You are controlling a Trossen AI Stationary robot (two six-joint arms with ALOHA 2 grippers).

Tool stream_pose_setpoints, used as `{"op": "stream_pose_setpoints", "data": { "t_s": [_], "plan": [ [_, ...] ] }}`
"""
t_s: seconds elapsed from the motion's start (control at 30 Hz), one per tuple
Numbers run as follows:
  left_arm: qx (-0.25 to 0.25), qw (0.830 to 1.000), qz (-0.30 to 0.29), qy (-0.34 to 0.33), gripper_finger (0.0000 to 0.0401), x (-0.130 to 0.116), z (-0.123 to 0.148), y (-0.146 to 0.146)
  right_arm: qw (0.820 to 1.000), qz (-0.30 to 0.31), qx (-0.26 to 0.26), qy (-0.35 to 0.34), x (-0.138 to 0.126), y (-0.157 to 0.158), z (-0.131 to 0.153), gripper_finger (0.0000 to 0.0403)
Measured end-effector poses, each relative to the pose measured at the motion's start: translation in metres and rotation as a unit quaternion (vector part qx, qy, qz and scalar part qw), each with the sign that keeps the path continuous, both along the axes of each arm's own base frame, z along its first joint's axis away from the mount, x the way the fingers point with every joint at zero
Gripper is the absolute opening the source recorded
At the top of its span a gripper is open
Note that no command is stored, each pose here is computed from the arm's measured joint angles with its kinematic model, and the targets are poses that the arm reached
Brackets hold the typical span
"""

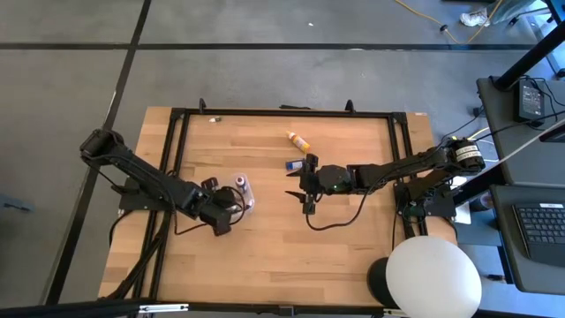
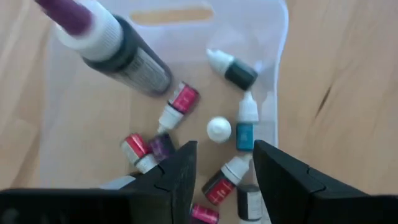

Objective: Pick & Place food coloring
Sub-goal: Put the large blue food coloring bottle into the transparent bin

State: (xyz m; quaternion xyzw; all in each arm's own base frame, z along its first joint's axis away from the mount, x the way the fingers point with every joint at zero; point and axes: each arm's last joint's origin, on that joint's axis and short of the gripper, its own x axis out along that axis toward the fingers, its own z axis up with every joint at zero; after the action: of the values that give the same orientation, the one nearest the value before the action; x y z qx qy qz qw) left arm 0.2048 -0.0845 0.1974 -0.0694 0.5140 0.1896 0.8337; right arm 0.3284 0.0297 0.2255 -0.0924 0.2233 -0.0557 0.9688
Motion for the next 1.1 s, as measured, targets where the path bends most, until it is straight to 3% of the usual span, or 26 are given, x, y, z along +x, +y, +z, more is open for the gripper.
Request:
{"op": "stream_pose_setpoints", "data": {
  "t_s": [0.2, 0.47, 0.77, 1.1],
  "plan": [
    [0.039, 0.996, 0.024, -0.076, 0.0150, -0.008, 0.022, 0.008, 1.000, 0.000, -0.001, 0.000, 0.000, 0.000, 0.000, 0.0247],
    [0.092, 0.972, 0.114, -0.186, 0.0154, -0.023, 0.054, 0.037, 0.999, -0.028, -0.017, 0.004, -0.001, -0.002, -0.001, 0.0247],
    [0.114, 0.970, 0.153, -0.153, 0.0150, -0.024, 0.062, 0.083, 0.996, -0.058, -0.029, 0.066, -0.009, -0.005, -0.009, 0.0247],
    [0.132, 0.962, 0.183, -0.151, 0.0153, -0.018, 0.061, 0.096, 0.980, -0.087, -0.036, 0.174, -0.021, -0.021, -0.027, 0.0247]
  ]
}}
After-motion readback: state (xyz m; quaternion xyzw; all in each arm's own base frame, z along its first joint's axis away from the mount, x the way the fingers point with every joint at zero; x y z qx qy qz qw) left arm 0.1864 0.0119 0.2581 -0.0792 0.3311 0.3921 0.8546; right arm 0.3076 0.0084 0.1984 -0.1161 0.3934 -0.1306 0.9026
